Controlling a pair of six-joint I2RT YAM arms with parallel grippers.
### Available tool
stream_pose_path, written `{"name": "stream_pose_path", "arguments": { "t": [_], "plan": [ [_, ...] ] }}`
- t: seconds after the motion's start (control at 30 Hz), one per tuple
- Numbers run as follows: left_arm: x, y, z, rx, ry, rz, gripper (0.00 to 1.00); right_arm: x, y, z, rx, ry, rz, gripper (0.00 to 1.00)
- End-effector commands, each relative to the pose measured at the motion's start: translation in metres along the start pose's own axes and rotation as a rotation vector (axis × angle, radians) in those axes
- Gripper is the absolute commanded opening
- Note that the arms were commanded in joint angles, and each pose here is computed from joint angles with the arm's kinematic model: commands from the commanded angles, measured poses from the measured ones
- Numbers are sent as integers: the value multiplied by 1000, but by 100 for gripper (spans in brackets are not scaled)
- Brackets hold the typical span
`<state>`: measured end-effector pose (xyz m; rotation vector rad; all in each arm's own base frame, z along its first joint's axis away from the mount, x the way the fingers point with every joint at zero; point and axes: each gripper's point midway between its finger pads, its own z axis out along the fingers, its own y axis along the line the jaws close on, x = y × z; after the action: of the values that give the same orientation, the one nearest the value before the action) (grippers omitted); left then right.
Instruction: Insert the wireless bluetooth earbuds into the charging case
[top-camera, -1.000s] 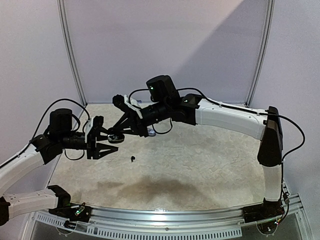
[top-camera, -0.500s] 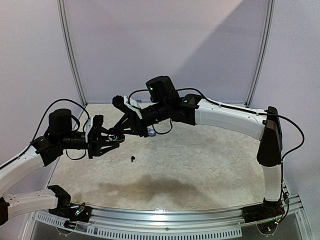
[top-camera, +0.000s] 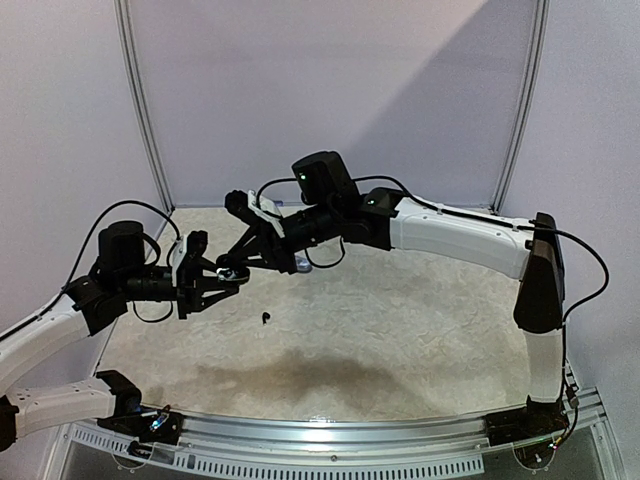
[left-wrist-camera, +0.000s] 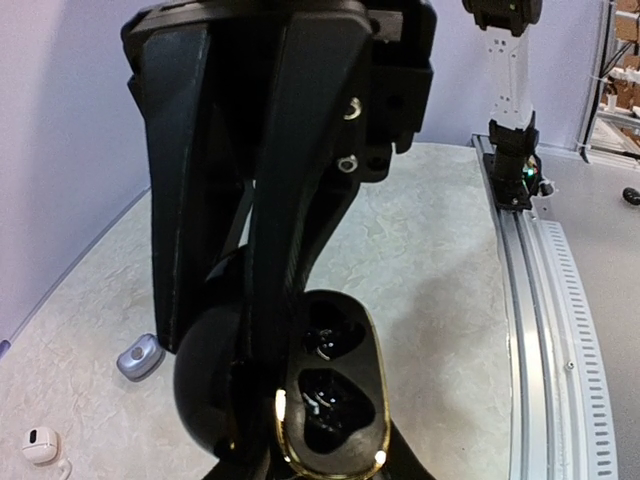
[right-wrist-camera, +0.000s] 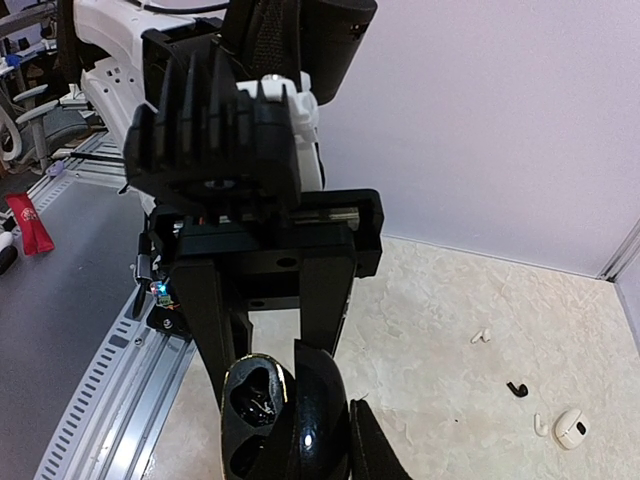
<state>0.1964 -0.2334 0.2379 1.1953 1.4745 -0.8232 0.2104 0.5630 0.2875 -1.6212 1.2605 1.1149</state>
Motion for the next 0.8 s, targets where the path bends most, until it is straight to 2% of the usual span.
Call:
{"name": "stream_pose_path", "arguments": {
  "t": [0.0, 0.13, 0.23, 0.4, 0.57, 0.7, 0.77],
  "plan": [
    [-10, -2, 1, 6, -41, 22, 25, 2, -1, 5, 1, 8, 4, 0],
    [-11, -2, 0, 6, -48, 26, 20, 3, -2, 5, 4, 9, 6, 0],
    [-13, -3, 0, 10, -53, 32, 32, 5, -2, 5, 4, 16, 10, 0],
    [-13, -4, 0, 13, -55, 33, 33, 4, -2, 5, 4, 13, 8, 0],
    [-12, -4, 0, 15, -55, 29, 21, 4, -3, 5, 8, 13, 10, 0],
    [-9, -4, 1, 12, -49, 14, 21, 2, -4, 4, 12, 9, 9, 0],
    [-7, -3, 1, 8, -43, 2, 16, 0, -4, 4, 14, 5, 5, 0]
  ]
}}
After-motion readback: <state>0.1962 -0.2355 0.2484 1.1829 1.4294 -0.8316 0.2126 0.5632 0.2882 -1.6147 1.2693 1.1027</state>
